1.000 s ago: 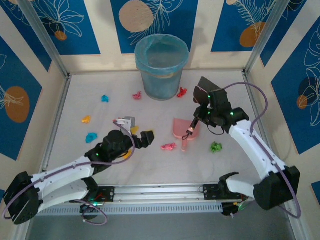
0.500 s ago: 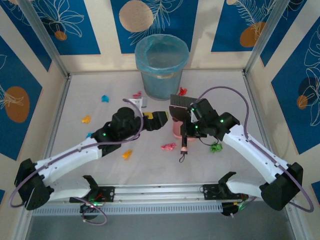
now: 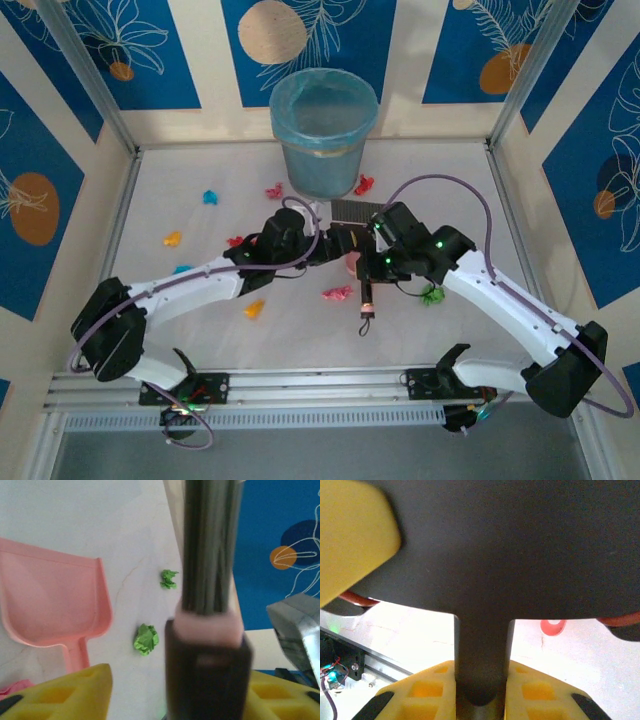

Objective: Sweep away the paper scraps from the table

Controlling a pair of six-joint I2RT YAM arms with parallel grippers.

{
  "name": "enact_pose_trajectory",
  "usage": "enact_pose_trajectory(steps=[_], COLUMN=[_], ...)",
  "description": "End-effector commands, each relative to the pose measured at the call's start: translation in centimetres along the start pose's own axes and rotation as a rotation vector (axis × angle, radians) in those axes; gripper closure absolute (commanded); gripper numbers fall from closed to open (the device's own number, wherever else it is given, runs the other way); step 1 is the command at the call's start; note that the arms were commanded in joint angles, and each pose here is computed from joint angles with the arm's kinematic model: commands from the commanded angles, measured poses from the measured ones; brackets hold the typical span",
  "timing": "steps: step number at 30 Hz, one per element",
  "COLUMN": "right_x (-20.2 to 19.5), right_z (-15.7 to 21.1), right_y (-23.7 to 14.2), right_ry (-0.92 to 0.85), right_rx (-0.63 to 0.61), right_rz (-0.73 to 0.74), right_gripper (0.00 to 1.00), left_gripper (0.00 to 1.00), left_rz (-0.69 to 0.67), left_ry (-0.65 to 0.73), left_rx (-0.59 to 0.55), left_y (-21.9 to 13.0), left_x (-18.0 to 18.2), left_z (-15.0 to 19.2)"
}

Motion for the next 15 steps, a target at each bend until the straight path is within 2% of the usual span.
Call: enact_pose_trajectory(steps=[1,6,11,12,15], right_x=[0.8,1.1,1.0,1.1,1.4], right_z=[-0.6,-0.4,-0.3,-0.3,-0.3], right_y=[-0.9,-0.7,-0.5,-0.5,-0.4], right_ry=[-0.011,-0.012,0.035,0.046,0.067], right_rx=[-0.027,-0.019,-0.017,-0.022,-0.041], right_rz=[-0.016,-0.014,-0.006,-0.012,-0.046], right_gripper=[1.0,1.0,1.0,0.99,0.83], left_gripper=[0.51,0.78,0.95,1.0,1.0], left_rz=[0.068,0.072,0.073,0.075,0.073], left_ry=[-0.04,-0.086,-0.126,-0.134,-0.166], left_rx=[-0.015,-0.037,-0.05,-0.055,-0.075], left_y=[0.2,0.2,0.2,0.1,-0.2], left_x=[-1.3,-0.6,0.0,0.0,0.3], left_z=[-0.8,-1.0,-1.1,-1.1,-1.3])
Point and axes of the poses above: each hand's point on the last joint's axis, 136 mm out from that joint toward the fingers, its own y axis out along the fingers, its own x axis along the line the jaws close on, z = x × y, the point moved 6 cm from there along -y, back along the fingers, and after that the axes turned 8 degrees about -y, right-handed, at the moved point
